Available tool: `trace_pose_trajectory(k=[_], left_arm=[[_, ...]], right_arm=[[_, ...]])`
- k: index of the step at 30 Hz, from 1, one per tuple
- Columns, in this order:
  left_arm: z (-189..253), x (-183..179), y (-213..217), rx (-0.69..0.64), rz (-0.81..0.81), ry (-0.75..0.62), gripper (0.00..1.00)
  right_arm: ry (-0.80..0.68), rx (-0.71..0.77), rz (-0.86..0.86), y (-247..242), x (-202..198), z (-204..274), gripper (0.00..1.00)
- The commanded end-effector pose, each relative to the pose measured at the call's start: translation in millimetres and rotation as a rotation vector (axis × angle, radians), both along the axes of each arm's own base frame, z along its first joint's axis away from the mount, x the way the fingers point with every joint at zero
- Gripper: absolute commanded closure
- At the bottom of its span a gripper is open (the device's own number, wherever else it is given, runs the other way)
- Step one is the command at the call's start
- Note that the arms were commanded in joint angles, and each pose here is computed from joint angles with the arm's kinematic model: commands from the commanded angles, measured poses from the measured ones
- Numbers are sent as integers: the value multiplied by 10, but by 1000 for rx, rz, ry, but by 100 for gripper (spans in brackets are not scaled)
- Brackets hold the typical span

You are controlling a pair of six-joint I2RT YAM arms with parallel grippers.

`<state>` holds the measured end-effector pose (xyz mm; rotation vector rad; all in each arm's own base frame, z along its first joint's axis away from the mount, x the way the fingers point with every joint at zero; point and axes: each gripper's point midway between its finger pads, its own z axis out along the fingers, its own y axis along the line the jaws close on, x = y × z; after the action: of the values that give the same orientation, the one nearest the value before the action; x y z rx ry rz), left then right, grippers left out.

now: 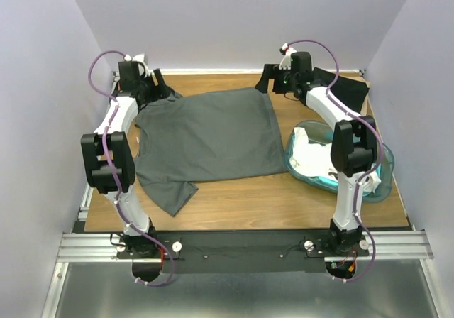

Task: Fold and stack the t-shirts
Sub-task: Flatten the tshirt out

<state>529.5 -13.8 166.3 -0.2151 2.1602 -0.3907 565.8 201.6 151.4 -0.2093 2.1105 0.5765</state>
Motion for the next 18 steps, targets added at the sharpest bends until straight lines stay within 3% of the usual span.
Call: trace_pose_trajectory(k=[1, 8, 18], left_arm=[[-521, -352, 282, 76, 85, 146, 17], [-994, -691, 354, -21, 86, 237, 16], [-1395, -684, 473, -94, 92, 295, 16]], right_arm=[[39, 43, 136, 334, -390, -44, 0], [198, 123, 155, 462, -641, -497, 1], [311, 128, 131, 471, -700, -988, 0]])
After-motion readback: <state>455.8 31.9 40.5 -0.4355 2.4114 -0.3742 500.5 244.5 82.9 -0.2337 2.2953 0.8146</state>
